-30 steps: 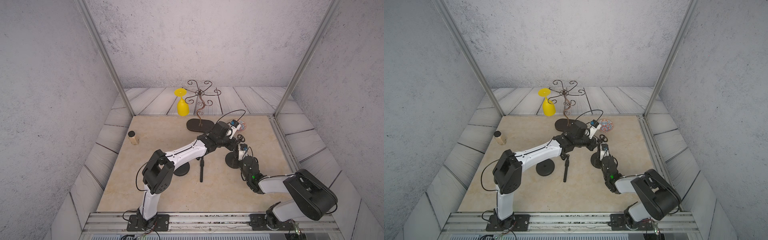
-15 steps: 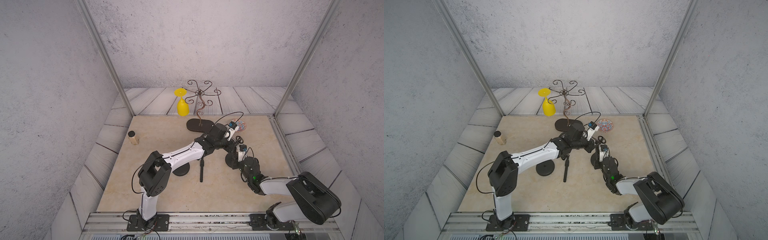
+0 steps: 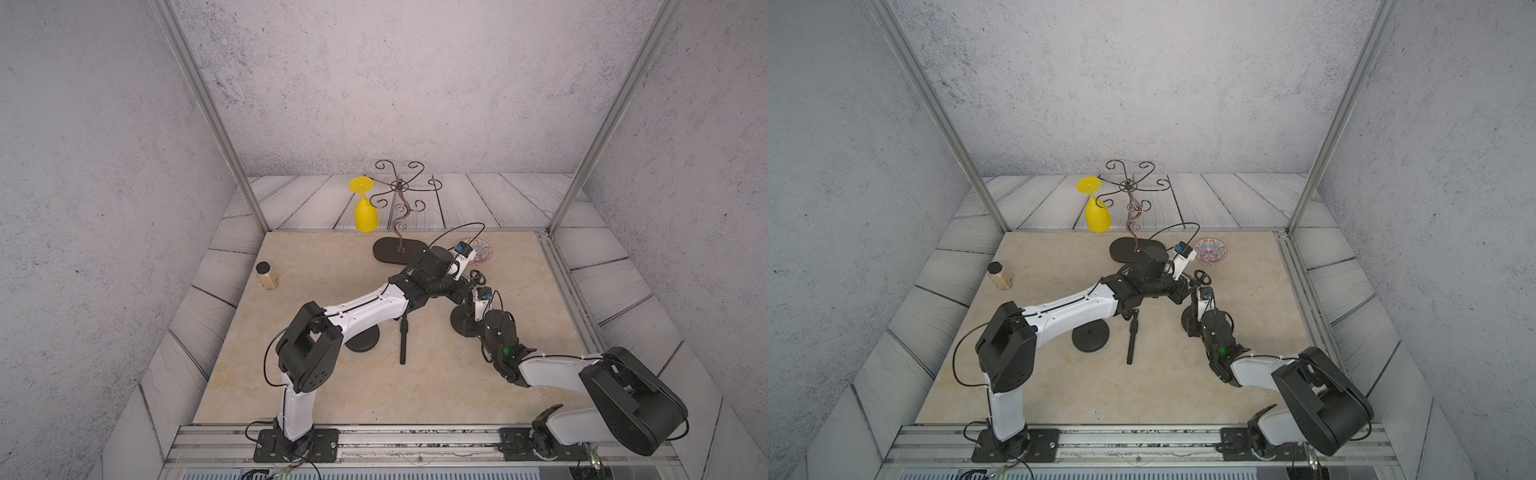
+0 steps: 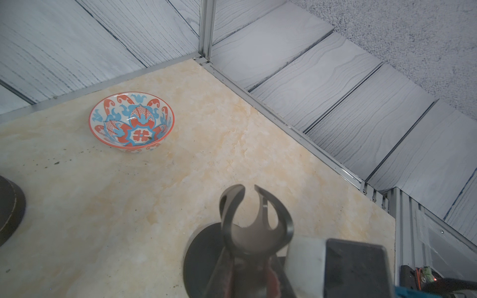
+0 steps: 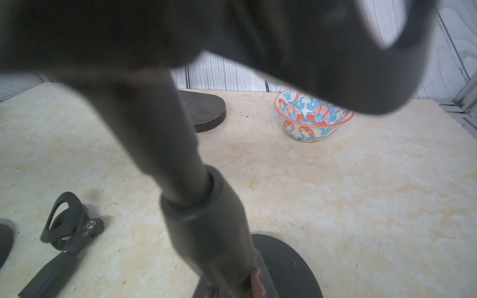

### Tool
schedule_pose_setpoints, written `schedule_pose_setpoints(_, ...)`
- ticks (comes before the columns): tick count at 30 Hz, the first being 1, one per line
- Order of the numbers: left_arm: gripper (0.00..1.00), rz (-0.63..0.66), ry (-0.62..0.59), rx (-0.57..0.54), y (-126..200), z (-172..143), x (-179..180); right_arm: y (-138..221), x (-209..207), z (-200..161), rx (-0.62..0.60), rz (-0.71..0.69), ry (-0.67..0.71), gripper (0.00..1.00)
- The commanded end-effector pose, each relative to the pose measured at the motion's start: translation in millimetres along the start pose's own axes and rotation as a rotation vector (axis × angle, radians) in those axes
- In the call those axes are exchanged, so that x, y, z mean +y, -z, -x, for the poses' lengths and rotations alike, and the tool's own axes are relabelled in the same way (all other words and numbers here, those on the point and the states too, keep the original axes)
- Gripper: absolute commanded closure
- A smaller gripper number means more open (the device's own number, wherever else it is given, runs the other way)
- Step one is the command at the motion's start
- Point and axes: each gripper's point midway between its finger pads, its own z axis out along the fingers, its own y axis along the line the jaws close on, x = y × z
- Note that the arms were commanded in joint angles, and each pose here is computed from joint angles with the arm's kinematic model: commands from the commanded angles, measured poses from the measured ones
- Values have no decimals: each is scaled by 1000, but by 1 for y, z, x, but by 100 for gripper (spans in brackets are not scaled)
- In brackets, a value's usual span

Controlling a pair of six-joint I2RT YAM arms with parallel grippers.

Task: Assemble a microphone stand
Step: Hold the microphone stand pole at the microphone stand base.

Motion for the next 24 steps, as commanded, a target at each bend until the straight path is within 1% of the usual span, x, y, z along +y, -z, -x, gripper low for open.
schedule_pose_setpoints(1, 92, -151, 67, 128, 8, -25, -40, 2, -64, -12, 34, -310, -104, 94)
schedule_pose_setpoints(7, 92, -155, 67, 128, 5, -25, -41, 0, -70, -12, 49, -358, -102, 94)
schedule_pose_setpoints(11, 92, -154, 68, 128, 6, -24, -40, 1, -70, -14, 60, -364, -108, 94)
schedule_pose_setpoints(17, 92, -153, 69, 136, 4, -27, -39, 0, -64, -22, 94, -323, -110, 95)
schedule_pose_setpoints(24, 92, -146, 66, 144, 6, -30, -39, 2, -50, -42, 140, -273, -107, 95)
